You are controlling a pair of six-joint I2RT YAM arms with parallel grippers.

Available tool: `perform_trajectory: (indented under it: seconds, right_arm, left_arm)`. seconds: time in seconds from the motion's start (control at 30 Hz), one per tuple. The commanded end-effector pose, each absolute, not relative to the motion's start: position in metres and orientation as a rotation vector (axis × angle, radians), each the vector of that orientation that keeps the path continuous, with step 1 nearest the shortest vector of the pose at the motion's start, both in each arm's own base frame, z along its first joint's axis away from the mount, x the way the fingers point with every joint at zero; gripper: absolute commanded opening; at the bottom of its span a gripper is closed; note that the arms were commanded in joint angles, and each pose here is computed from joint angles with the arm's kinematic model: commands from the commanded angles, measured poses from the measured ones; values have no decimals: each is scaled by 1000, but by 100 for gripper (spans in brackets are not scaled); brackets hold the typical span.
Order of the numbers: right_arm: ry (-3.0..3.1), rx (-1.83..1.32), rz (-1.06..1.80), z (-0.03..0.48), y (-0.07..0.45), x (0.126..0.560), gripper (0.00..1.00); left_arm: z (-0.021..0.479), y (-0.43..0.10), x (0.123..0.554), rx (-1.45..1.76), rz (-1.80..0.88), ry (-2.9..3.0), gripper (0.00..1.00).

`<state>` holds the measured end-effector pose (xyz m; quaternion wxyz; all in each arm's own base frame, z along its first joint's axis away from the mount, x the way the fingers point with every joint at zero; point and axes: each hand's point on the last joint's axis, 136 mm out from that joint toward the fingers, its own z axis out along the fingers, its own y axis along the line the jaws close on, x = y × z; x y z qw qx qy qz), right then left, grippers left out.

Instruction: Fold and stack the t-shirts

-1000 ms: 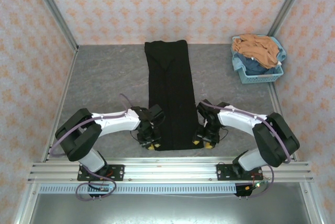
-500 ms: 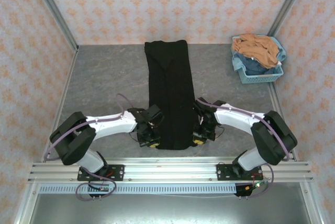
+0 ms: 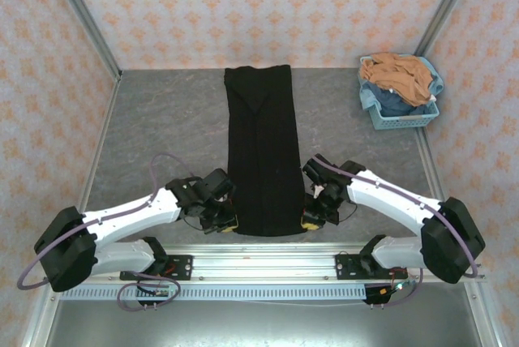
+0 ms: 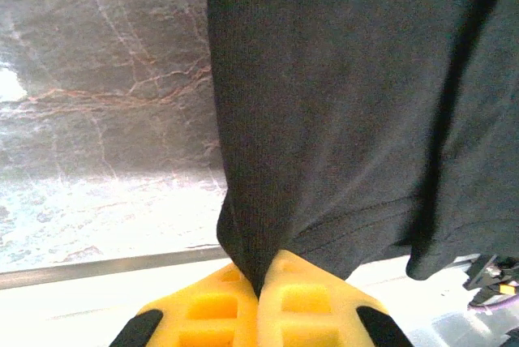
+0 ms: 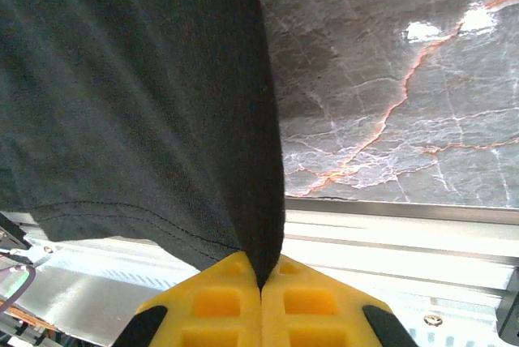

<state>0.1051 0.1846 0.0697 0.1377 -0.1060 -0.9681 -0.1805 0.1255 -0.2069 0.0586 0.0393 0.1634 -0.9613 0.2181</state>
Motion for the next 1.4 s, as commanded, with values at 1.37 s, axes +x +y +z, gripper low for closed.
perform_trajectory:
  seconds: [1.37]
  right_arm:
    - [-3264,-510,-456,155,206,380,0]
  left_arm:
    - [144,-164,359,951,574,-3267,0]
